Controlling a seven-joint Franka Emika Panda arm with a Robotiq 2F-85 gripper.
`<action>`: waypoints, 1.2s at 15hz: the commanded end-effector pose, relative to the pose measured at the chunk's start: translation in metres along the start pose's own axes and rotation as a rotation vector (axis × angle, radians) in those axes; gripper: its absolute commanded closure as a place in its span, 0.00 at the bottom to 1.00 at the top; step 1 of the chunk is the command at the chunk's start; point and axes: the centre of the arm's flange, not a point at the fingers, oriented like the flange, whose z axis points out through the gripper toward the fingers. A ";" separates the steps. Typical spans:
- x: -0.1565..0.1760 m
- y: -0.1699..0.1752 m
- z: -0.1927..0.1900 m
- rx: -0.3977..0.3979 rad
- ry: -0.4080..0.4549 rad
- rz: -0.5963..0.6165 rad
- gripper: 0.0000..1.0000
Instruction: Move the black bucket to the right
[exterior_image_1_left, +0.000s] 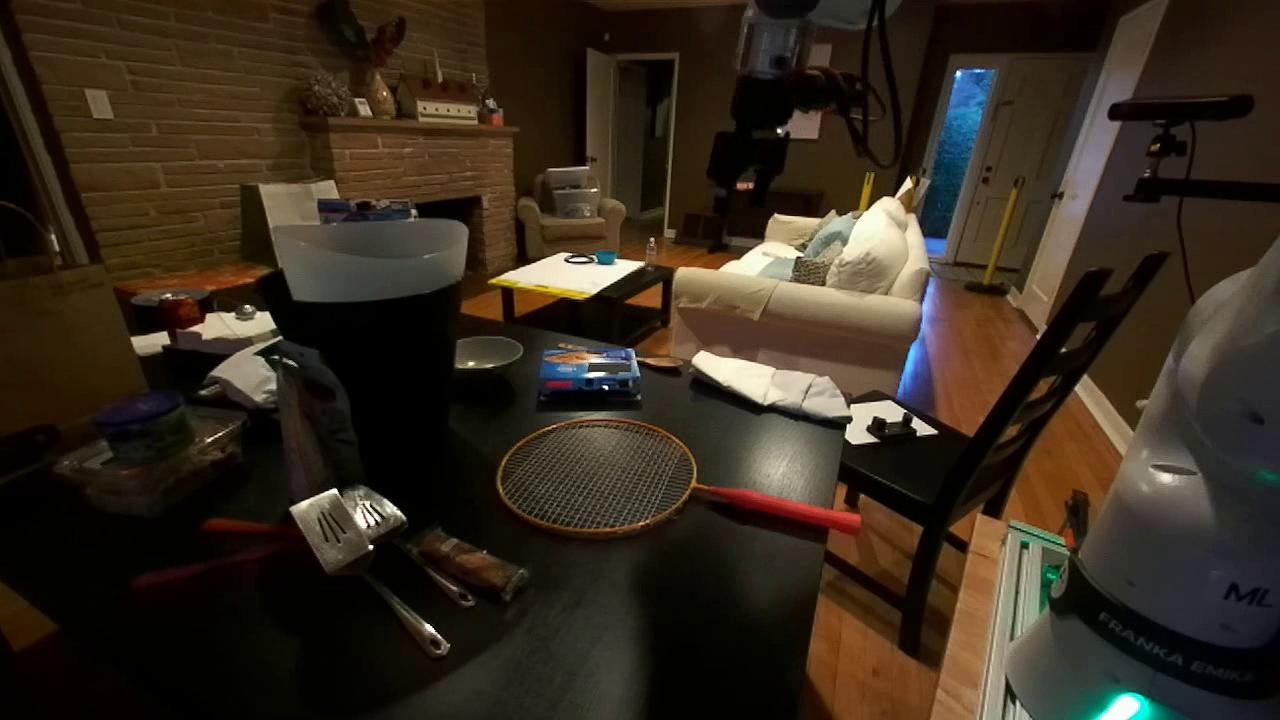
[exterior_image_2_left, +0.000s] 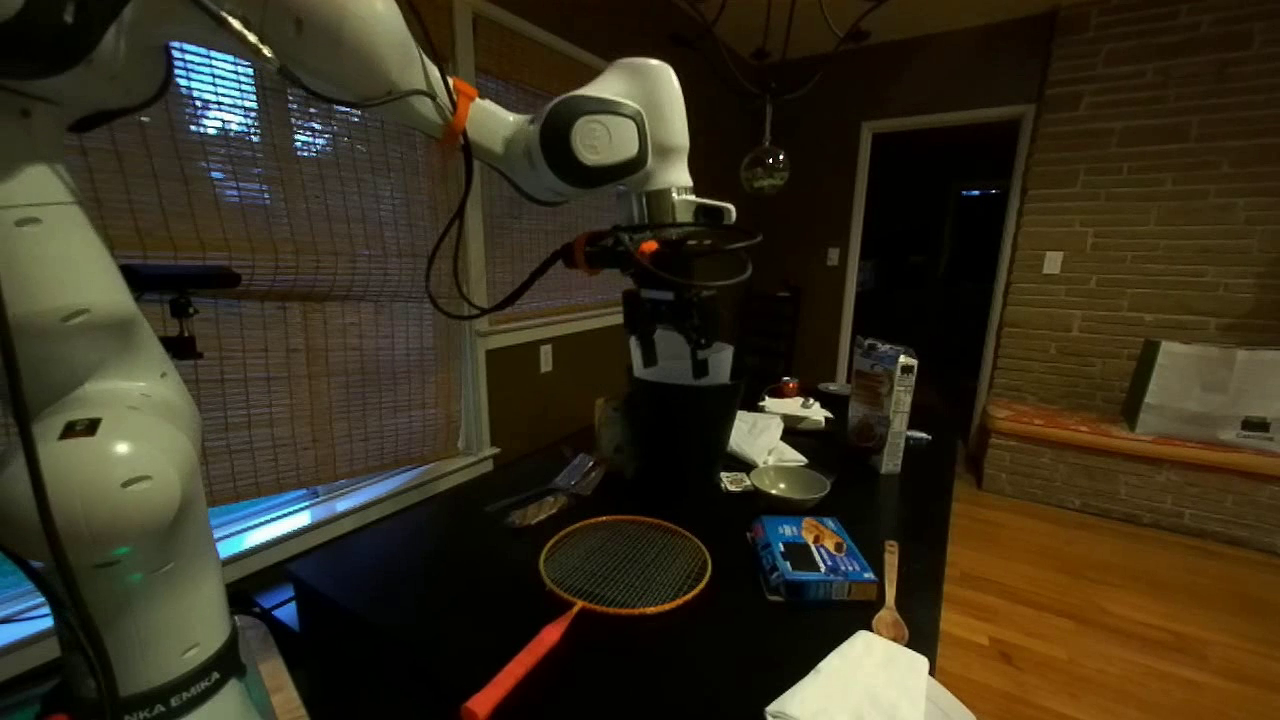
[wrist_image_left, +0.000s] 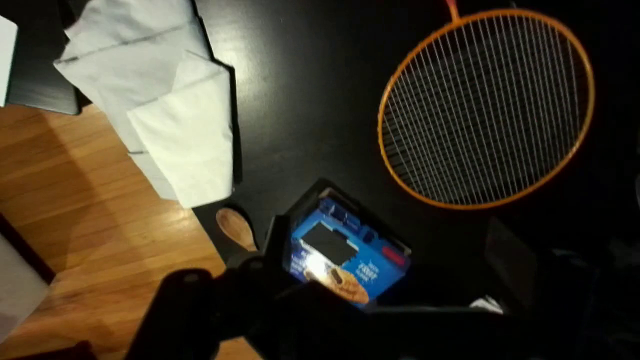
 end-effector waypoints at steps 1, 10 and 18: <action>0.075 -0.003 -0.031 0.051 0.143 0.139 0.00; 0.075 -0.007 -0.027 0.074 0.156 0.142 0.00; 0.129 -0.042 0.017 0.302 0.200 0.218 0.00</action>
